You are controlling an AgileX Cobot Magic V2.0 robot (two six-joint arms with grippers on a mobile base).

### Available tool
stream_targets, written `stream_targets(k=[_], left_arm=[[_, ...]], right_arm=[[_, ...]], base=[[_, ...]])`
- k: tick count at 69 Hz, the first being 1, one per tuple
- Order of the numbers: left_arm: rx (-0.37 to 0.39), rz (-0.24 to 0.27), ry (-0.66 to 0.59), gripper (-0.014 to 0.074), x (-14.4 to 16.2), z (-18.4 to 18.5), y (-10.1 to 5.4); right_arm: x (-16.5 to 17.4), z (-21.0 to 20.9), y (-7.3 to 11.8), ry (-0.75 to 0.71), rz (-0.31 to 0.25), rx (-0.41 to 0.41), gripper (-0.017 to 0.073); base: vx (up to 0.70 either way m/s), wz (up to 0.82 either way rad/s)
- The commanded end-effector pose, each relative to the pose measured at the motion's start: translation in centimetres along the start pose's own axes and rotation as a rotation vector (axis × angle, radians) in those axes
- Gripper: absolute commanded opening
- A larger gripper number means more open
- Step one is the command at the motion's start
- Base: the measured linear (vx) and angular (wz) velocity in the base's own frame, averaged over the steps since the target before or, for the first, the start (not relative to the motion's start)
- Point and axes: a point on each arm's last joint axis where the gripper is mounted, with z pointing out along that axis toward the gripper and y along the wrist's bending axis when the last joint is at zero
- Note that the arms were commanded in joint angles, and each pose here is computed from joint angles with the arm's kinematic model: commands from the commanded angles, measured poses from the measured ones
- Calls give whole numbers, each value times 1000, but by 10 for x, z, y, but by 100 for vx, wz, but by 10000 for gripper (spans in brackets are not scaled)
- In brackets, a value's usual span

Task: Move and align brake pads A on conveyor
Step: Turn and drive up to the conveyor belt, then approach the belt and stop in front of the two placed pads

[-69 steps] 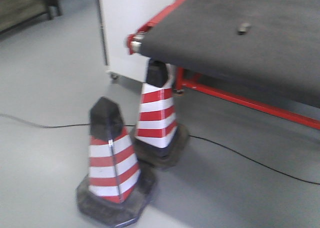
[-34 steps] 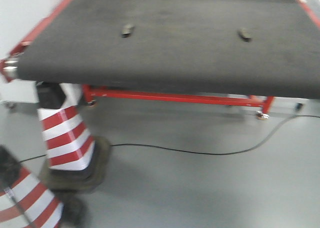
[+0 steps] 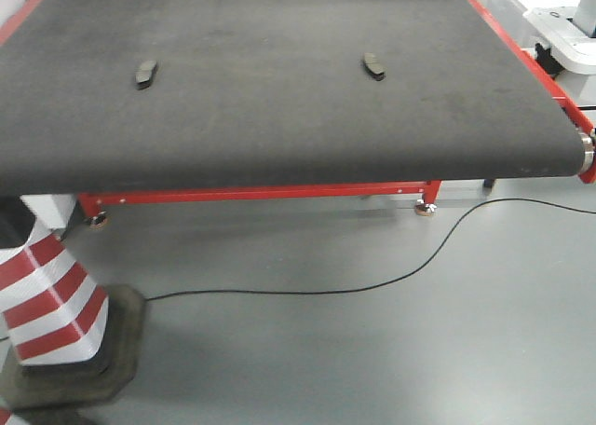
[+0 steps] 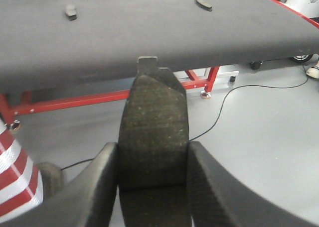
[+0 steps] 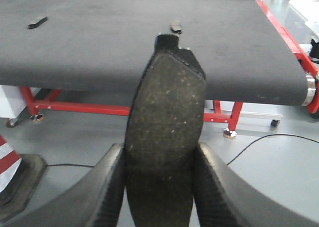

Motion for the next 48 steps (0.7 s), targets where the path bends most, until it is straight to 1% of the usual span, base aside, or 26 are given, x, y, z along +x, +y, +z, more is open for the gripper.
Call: stream_targets(k=[1, 19, 48], left_arm=[[29, 5, -98, -6, -15, -3, -3], [29, 5, -98, -6, -15, -3, -3], [29, 5, -98, -6, -15, -3, -3]], right_arm=[[-17, -3, -1, -115, -18, 5, -2], [-17, -3, -1, -115, -18, 5, -2], [-17, -3, -1, -115, -18, 5, -2]], base=[[22, -15], [30, -8], [45, 8]])
